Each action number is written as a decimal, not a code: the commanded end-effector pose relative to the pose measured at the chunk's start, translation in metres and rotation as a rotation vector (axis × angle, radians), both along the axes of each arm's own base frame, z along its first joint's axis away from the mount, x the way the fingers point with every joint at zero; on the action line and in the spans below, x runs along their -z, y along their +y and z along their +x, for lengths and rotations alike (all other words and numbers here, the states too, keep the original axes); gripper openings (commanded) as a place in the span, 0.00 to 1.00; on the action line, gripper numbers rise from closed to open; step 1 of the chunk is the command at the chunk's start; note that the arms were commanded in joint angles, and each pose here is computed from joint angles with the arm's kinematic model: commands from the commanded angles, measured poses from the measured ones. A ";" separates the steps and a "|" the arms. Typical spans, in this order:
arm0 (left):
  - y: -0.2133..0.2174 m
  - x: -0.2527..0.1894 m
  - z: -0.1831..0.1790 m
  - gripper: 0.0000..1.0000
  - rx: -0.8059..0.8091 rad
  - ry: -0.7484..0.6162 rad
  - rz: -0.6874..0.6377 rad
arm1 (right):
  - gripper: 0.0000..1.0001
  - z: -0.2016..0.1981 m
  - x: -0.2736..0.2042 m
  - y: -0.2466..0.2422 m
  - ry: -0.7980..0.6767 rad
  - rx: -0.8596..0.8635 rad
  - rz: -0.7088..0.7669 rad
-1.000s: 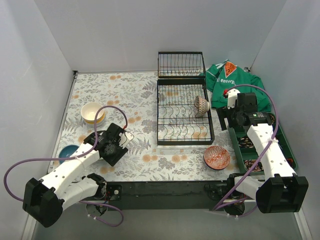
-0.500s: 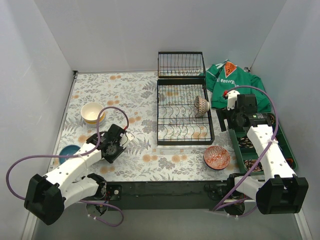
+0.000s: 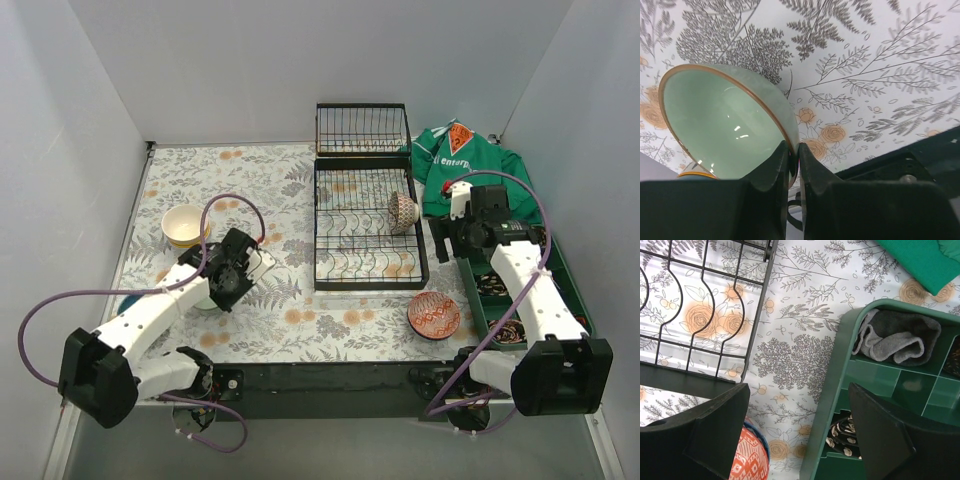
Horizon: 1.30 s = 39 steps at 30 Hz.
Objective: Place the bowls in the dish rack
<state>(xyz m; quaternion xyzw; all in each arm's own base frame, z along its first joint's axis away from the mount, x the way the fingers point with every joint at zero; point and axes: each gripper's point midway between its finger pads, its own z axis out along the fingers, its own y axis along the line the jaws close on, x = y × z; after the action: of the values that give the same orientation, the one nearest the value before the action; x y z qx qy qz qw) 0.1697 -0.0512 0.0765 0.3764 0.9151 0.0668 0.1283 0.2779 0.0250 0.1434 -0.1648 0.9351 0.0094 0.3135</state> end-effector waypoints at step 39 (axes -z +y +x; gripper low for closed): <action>-0.340 -0.190 0.207 0.00 -0.131 0.166 -1.802 | 0.91 0.015 -0.038 -0.049 -0.040 0.056 -0.263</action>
<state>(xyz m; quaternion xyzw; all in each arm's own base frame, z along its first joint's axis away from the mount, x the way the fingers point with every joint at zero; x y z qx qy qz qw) 0.3684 -0.3820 0.1972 0.0757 0.7192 -0.6378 0.2652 0.2960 -0.0157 0.1765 -0.1772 0.9288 -0.1080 0.3069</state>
